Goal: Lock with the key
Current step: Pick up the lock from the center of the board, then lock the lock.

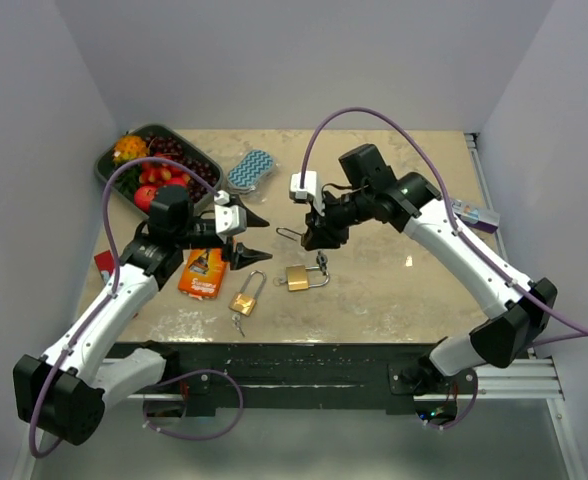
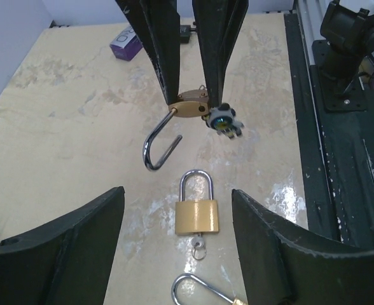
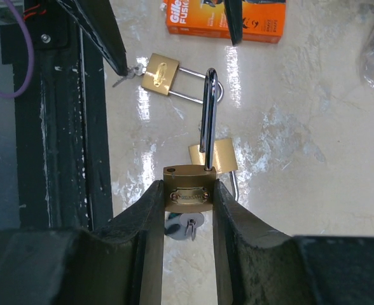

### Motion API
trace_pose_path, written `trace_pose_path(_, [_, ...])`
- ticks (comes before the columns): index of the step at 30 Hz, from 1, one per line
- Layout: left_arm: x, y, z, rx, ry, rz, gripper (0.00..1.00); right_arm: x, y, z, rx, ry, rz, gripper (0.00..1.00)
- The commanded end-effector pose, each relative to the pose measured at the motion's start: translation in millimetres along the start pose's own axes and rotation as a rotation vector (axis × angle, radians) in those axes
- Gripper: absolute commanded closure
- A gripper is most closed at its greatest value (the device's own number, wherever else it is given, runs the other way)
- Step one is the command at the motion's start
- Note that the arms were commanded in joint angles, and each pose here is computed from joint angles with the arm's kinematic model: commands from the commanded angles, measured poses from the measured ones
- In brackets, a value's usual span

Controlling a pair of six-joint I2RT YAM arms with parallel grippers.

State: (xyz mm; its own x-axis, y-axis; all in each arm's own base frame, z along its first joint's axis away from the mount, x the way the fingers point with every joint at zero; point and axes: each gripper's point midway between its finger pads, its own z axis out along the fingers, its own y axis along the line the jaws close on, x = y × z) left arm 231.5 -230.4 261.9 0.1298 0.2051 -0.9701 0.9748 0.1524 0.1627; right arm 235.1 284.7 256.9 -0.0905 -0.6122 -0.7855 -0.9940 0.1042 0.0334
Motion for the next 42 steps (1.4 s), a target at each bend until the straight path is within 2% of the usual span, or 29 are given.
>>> trace_pose_path(1, [-22, -1, 13, 0.002, -0.073, 0.034, 0.29, -26, 9, -11, -0.004, -0.071, -0.074, 1.00])
trace_pose_path(7, [-28, -1, 19, 0.000, -0.087, 0.056, 0.35, -32, 22, -12, -0.012, -0.061, -0.121, 1.00])
trace_pose_path(11, [-26, -4, 23, 0.014, -0.081, 0.044, 0.45, -39, 25, -10, -0.014, -0.075, -0.133, 1.00])
trace_pose_path(14, [-25, -4, 25, 0.023, -0.079, 0.037, 0.60, -40, 28, -9, -0.015, -0.073, -0.137, 1.00])
trace_pose_path(15, [-25, -5, 25, 0.028, -0.079, 0.037, 0.74, -41, 29, -9, -0.015, -0.073, -0.138, 1.00])
trace_pose_path(18, [-20, -7, 26, 0.044, -0.064, 0.020, 0.95, -42, 30, -9, -0.016, -0.076, -0.136, 1.00])
trace_pose_path(20, [-19, -9, 25, 0.047, -0.060, 0.014, 1.00, -42, 29, -8, -0.008, -0.077, -0.134, 1.00])
trace_pose_path(21, [-20, -9, 25, 0.044, -0.060, 0.010, 1.00, -41, 27, -8, 0.006, -0.075, -0.125, 0.97])
trace_pose_path(22, [-21, -9, 24, 0.042, -0.062, 0.006, 1.00, -44, 26, -6, 0.013, -0.089, -0.075, 0.86])
trace_pose_path(23, [-23, -10, 24, 0.042, -0.066, 0.006, 1.00, -45, 23, -6, 0.029, -0.094, -0.034, 0.68])
trace_pose_path(24, [-23, -11, 23, 0.040, -0.067, 0.000, 1.00, -50, 20, -9, 0.041, -0.107, -0.001, 0.21])
trace_pose_path(25, [-25, -10, 22, 0.029, -0.071, -0.008, 1.00, -51, 18, -10, 0.040, -0.116, 0.066, 0.08])
trace_pose_path(26, [-26, -6, 20, 0.016, -0.073, -0.017, 1.00, -51, 15, -12, 0.042, -0.120, 0.091, 0.02])
trace_pose_path(33, [-47, -2, 14, 0.084, -0.126, -0.082, 1.00, -30, 1, -28, 0.037, -0.155, 0.136, 0.01])
trace_pose_path(42, [-56, -4, 14, 0.111, -0.122, -0.125, 1.00, -36, -2, -29, 0.088, -0.264, -0.011, 0.01])
